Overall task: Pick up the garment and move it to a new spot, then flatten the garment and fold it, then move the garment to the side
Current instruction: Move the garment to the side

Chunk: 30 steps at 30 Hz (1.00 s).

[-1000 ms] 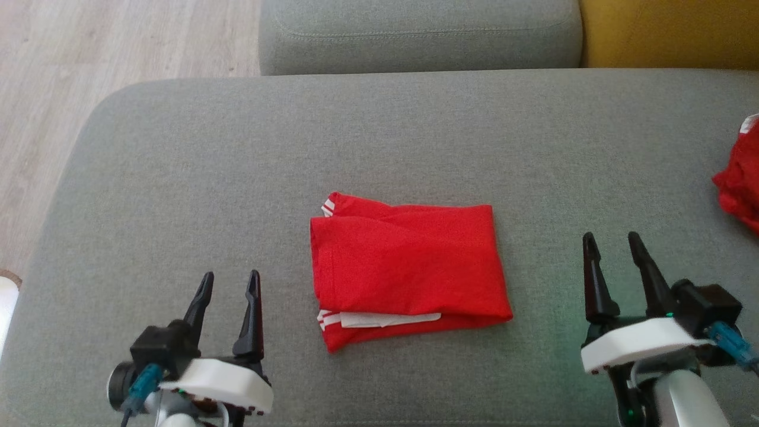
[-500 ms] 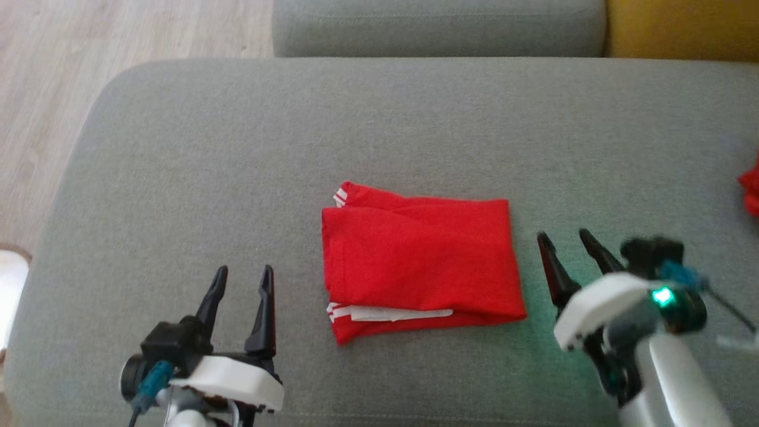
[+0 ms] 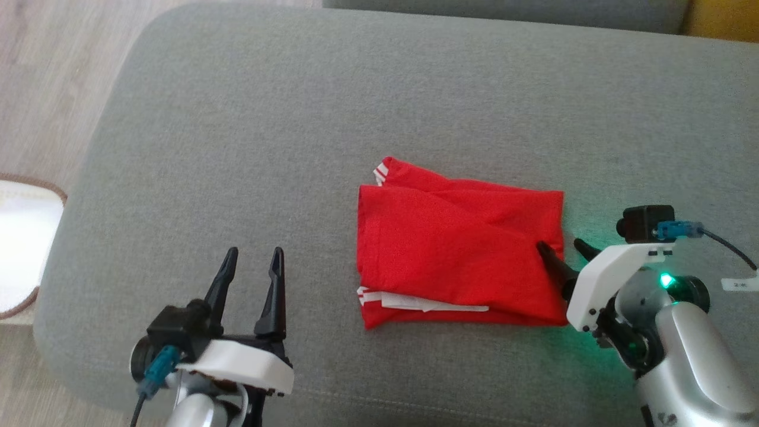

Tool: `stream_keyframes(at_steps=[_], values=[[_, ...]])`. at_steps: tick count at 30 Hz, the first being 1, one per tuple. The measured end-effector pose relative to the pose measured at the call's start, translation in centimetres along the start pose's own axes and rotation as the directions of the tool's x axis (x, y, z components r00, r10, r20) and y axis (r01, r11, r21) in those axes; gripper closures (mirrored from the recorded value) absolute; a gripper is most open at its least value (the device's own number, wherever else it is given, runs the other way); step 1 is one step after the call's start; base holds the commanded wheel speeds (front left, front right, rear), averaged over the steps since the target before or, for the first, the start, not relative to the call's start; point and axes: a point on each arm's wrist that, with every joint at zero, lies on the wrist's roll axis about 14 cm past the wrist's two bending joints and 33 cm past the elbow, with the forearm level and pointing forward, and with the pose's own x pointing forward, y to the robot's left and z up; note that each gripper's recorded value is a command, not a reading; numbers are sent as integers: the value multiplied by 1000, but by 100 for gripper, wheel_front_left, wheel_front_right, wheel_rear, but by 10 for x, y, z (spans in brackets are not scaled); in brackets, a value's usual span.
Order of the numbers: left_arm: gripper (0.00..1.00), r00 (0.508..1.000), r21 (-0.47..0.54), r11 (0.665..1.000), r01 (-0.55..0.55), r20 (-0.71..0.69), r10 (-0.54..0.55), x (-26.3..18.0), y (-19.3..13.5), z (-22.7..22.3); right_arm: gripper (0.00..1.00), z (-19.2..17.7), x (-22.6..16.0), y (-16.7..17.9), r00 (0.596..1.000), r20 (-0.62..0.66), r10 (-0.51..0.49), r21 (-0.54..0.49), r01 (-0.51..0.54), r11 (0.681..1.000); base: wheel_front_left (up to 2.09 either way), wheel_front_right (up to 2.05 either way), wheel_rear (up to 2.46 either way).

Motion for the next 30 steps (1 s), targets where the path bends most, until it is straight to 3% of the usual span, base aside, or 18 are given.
stream_keyframes(at_steps=[3,4,6,10,11,12,21,24,30], values=[[0,1000,1,1000,-13,-8,13,0,4,-2,0,-3,5,2,999,-32,15,3,-15,1000,0,0,0],[0,1000,0,1000,-15,-9,15,0,4,-3,4,-2,7,3,999,-39,20,1,-20,1000,0,0,0],[0,1000,-4,1000,-16,-9,16,1,4,-2,53,-1,8,4,999,-45,26,0,-26,1000,0,0,0],[0,1000,-7,1000,-12,-7,12,5,3,-2,82,-4,10,9,996,-72,50,4,-50,999,0,0,0],[0,1000,-7,1000,-8,-4,8,6,2,-1,82,-5,10,10,996,-75,52,5,-52,999,0,0,0],[0,1000,-7,1000,-4,-3,4,8,1,-1,98,-4,10,10,996,-73,54,7,-54,999,0,0,0],[0,998,-9,998,55,-12,-55,20,-17,-5,100,26,2,-14,999,50,-5,-7,5,1000,0,0,0],[0,994,-5,994,112,-17,-112,30,-34,-8,100,51,-16,-46,988,131,-82,-1,83,997,0,0,0],[0,971,3,971,240,-20,-240,50,-72,-13,100,59,-53,-100,955,194,-223,60,216,975,0,0,0]])
